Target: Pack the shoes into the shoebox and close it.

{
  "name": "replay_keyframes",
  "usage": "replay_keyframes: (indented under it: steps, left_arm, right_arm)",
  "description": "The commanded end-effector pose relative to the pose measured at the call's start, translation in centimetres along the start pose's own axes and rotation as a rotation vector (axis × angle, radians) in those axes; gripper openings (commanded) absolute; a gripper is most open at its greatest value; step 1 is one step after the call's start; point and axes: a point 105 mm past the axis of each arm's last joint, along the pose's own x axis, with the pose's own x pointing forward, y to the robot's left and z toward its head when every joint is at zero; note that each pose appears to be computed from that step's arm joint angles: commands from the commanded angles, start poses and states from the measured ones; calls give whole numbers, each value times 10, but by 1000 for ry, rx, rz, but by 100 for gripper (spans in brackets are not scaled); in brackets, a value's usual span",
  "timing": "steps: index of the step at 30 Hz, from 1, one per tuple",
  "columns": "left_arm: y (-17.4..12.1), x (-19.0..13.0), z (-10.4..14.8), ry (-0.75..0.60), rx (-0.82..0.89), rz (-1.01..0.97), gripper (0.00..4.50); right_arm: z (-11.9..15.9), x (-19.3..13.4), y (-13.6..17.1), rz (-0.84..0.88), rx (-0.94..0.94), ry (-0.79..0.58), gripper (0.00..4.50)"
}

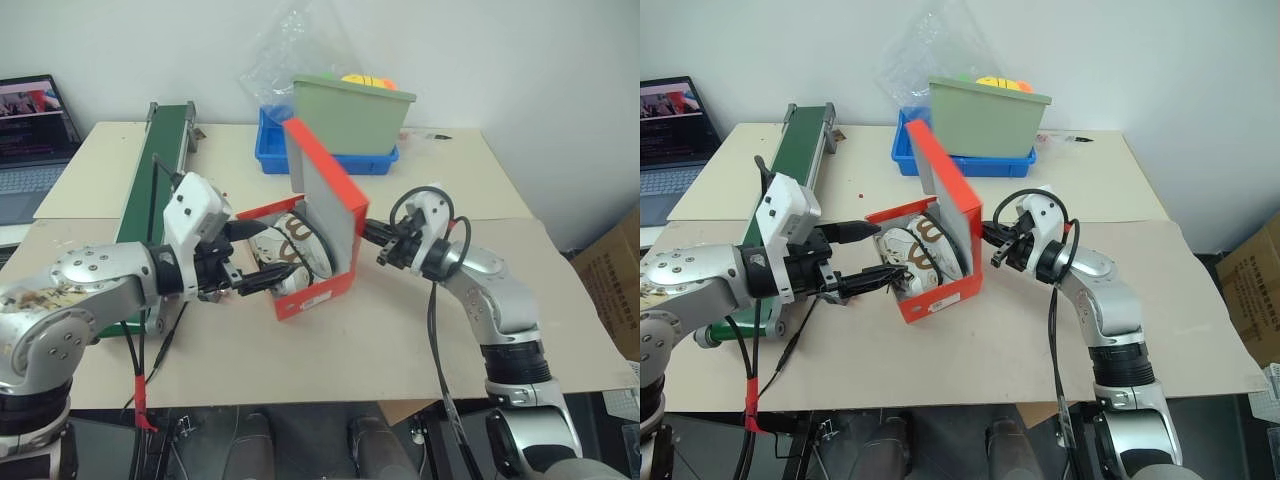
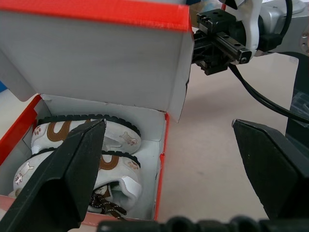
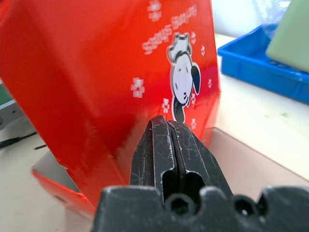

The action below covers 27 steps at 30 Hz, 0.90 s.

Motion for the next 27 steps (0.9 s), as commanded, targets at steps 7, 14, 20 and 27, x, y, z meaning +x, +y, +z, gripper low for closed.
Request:
replay_keyframes:
  steps: [7,14,20,27]
  left_arm:
    - [2,-9,8,-28,49,67,450]
    - [8,-12,-1,-28,33,159,450]
    - [28,-15,-7,-27,28,331,450]
    - [44,-26,-14,-9,21,478,450]
  right_arm:
    - [-11,14,25,103,-19,51,8]
    - [-4,56,16,130,-110,78,8]
    - [-24,88,21,190,-161,123,8]
    - [-91,93,33,239,-234,320,8]
